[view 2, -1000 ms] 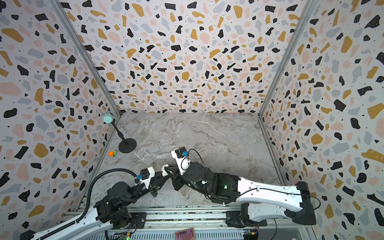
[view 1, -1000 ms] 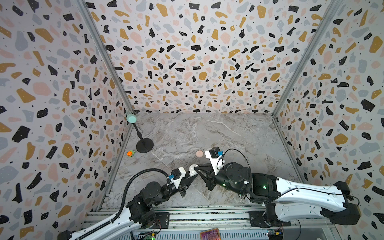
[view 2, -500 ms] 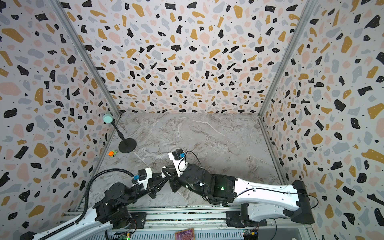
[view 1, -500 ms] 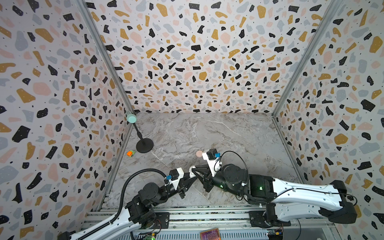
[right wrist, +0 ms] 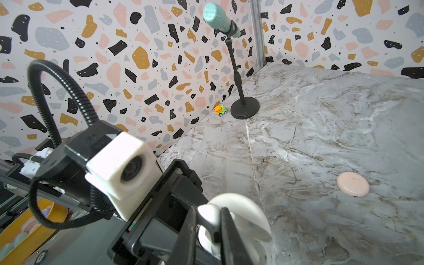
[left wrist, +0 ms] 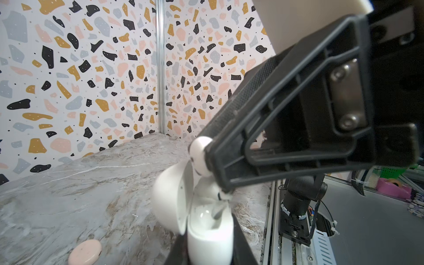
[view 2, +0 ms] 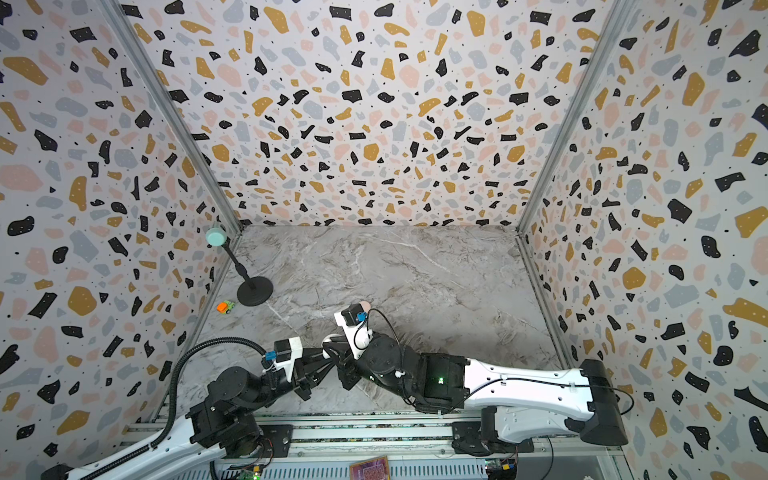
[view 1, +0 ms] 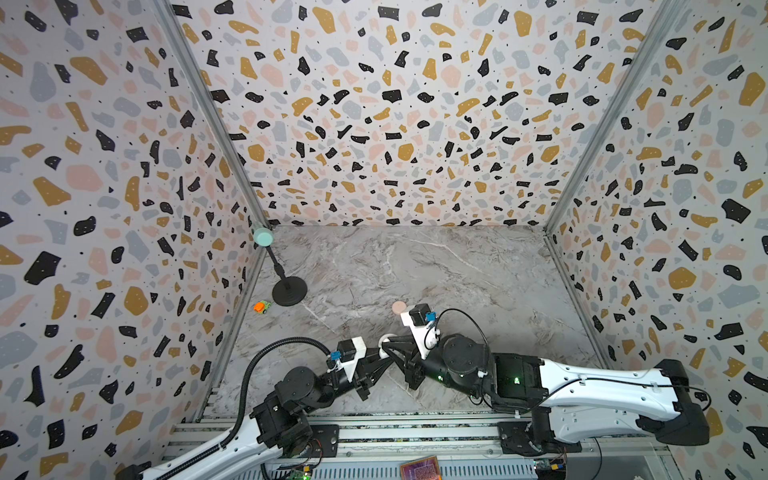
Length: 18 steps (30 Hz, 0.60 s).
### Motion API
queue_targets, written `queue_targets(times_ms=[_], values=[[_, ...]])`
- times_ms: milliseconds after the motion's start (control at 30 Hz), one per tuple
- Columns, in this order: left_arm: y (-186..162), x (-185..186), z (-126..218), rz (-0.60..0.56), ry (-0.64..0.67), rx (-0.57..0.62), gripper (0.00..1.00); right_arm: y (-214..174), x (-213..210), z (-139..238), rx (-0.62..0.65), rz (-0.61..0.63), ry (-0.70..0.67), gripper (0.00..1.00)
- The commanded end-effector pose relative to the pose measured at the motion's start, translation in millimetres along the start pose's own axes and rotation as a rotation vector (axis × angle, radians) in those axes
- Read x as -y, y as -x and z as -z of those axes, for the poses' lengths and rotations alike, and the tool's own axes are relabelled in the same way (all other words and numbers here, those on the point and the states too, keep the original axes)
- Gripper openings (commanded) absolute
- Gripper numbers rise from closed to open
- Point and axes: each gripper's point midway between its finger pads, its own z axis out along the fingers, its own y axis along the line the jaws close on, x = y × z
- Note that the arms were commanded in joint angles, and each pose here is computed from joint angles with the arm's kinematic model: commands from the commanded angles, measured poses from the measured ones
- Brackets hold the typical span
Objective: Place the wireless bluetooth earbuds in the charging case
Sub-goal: 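Lower the earbud stem into the empty slot of the white case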
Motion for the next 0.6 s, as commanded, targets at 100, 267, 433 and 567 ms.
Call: queue_targets(times_ms=[100, 267, 433, 567], values=[[17.2, 5.9, 2.0, 0.010, -0.033, 0.073, 0.00, 4.1, -2.9, -0.4, 0.030, 0.004, 0.003, 0.16], [18.3, 5.5, 2.2, 0.018, -0.032, 0.076, 0.00, 1.9, -1.4, -1.6, 0.027, 0.011, -0.007, 0.16], [18.4, 6.5, 2.3, 0.027, -0.038, 0.076, 0.00, -1.8, 0.7, -1.8, 0.020, 0.011, -0.015, 0.16], [19.1, 5.7, 2.7, 0.028, -0.034, 0.078, 0.00, -1.9, 1.9, 0.4, 0.023, 0.008, -0.019, 0.16]])
